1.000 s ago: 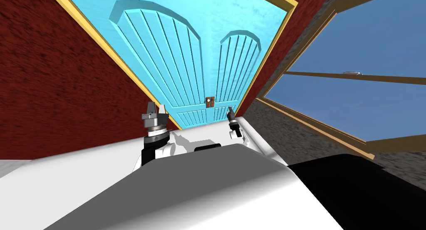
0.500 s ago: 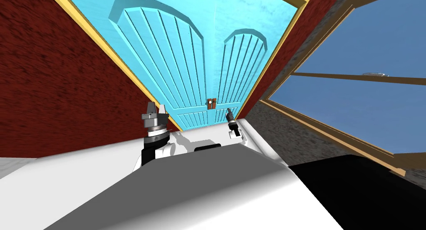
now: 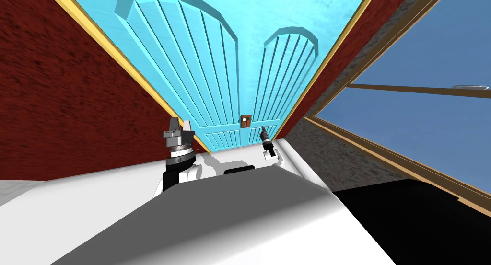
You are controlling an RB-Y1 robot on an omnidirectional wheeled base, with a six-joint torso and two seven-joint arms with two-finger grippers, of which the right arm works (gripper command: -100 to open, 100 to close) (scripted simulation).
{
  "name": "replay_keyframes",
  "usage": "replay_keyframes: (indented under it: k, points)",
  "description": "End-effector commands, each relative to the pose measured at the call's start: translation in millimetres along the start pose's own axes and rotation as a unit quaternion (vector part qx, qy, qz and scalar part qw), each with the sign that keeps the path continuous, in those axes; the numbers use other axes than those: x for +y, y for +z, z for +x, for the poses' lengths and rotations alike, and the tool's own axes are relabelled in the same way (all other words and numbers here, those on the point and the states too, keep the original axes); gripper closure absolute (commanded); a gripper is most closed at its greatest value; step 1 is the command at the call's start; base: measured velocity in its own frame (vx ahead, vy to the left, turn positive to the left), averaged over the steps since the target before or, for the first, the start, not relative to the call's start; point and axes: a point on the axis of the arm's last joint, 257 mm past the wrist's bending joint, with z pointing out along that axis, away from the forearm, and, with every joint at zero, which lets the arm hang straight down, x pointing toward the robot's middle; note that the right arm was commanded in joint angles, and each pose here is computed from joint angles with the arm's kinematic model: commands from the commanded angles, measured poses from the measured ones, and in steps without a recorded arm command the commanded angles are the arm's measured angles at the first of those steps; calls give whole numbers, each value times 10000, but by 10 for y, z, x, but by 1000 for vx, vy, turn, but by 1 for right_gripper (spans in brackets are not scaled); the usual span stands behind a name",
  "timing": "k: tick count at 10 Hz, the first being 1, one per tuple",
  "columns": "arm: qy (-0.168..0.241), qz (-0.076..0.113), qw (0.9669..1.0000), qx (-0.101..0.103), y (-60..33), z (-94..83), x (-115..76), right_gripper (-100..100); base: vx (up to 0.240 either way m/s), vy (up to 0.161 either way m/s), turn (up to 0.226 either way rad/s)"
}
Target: Pull the door open
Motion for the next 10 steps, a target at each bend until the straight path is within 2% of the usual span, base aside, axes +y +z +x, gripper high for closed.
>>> replay_keyframes:
  k: [1,7,9,10]
  points:
    - [42,143,9999,7,3,0,-140,-100,128,2,49]
    - [178,562,9983,31,33,24,-536,-100,148,11,53]
    - [220,656,9976,47,48,47,-624,-100,179,12,52]
    - [201,623,9978,41,42,37,-595,-100,65,4,14]
